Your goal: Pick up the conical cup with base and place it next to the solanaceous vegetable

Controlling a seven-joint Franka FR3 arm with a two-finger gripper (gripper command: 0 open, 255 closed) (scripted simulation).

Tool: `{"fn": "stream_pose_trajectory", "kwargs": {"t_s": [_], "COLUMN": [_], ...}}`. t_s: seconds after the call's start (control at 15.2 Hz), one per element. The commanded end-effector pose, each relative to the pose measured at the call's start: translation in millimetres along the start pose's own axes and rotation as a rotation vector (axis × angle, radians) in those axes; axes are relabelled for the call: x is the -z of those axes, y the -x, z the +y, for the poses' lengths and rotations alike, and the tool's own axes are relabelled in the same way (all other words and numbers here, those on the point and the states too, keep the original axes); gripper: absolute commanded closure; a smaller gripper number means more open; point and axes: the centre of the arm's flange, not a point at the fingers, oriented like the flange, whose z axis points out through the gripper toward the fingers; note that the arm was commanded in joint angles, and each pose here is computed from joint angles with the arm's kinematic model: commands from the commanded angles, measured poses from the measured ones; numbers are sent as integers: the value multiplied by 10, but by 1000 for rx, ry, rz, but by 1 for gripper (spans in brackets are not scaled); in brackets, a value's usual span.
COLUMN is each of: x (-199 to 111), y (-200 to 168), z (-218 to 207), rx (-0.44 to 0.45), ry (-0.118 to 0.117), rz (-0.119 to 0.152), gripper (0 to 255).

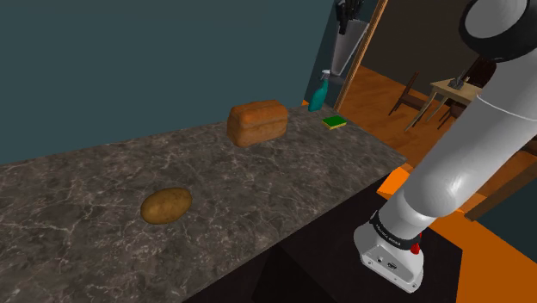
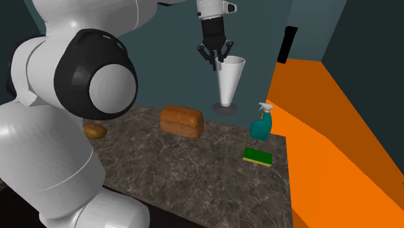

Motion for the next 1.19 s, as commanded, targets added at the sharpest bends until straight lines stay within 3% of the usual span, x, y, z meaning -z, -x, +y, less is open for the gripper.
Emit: {"fn": "stream_pose_trajectory", "kwargs": {"t_s": [0.0, 1.12], "x": [51, 381], "y": [95, 858], "z": [-254, -2338], "rx": [-1, -1], "ry": [1, 1], "rz": [1, 1], "gripper": [255, 255]}}
